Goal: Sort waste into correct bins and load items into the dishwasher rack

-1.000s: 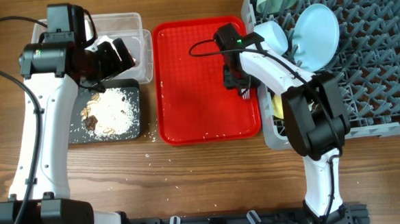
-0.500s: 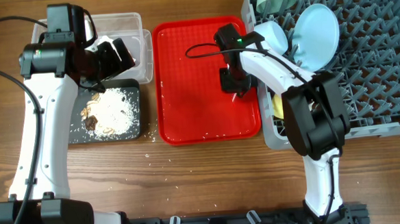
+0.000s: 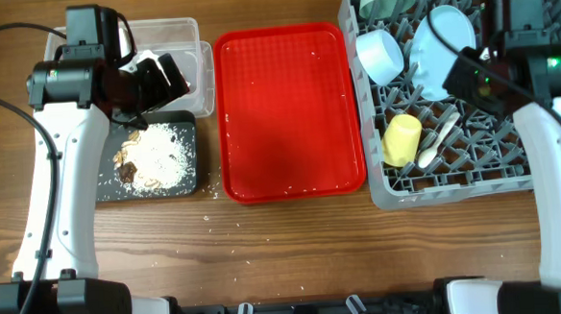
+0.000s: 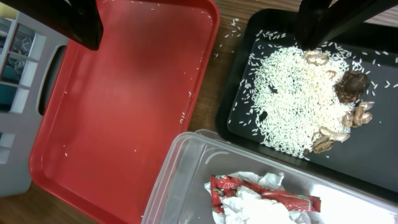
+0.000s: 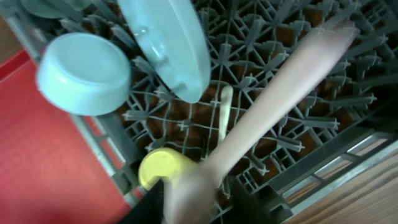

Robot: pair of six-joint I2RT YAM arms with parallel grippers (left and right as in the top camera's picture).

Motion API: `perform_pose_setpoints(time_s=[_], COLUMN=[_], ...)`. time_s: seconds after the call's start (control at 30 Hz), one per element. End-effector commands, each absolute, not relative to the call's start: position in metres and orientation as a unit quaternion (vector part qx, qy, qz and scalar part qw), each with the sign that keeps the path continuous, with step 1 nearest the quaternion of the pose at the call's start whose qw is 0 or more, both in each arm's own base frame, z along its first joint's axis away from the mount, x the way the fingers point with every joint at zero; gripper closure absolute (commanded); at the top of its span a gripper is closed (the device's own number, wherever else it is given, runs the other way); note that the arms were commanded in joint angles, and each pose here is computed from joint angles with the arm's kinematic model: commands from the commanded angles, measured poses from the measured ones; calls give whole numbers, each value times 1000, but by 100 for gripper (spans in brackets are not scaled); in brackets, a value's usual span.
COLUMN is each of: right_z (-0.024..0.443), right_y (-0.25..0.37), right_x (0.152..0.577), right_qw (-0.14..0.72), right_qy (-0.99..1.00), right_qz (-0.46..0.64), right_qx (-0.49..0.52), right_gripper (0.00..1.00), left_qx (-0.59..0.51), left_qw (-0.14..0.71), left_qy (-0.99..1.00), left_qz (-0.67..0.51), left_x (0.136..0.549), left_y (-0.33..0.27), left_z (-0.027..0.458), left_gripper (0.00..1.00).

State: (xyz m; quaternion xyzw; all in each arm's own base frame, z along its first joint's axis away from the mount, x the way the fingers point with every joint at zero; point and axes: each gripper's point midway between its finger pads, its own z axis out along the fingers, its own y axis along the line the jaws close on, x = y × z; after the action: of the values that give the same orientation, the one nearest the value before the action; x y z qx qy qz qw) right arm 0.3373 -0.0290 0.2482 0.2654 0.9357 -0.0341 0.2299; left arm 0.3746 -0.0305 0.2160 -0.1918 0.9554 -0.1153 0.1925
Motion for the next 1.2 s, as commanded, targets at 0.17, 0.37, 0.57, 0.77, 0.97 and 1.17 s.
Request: perform_pose_setpoints(time_s=[0.17, 0.37, 0.57, 0.77, 0.97, 1.17], right_z=[261, 362, 380, 343, 226, 176], right_y=[-11, 47, 0, 3, 11, 11], right_x=[340, 258, 213, 245, 245, 246], right_qw=[233, 345, 443, 663, 729, 690], right_qy=[944, 909, 885, 742, 671, 696], right_qz=[23, 196, 61, 72, 120, 159], right_qx=[231, 126, 128, 70, 68, 115], right_gripper=[17, 0, 0, 0, 0, 0], left_qx=[-190, -190, -190, -190, -190, -190], left_qw=[193, 193, 193, 193, 193, 193], left_qy=[956, 956, 956, 956, 956, 956], left_qz=[-116, -116, -116, -116, -116, -116], left_x=[375, 375, 375, 375, 375, 375], left_y=[-29, -29, -29, -29, -29, -29], left_z=[216, 216, 216, 216, 216, 216], left_gripper=[0, 0, 0, 0, 0, 0])
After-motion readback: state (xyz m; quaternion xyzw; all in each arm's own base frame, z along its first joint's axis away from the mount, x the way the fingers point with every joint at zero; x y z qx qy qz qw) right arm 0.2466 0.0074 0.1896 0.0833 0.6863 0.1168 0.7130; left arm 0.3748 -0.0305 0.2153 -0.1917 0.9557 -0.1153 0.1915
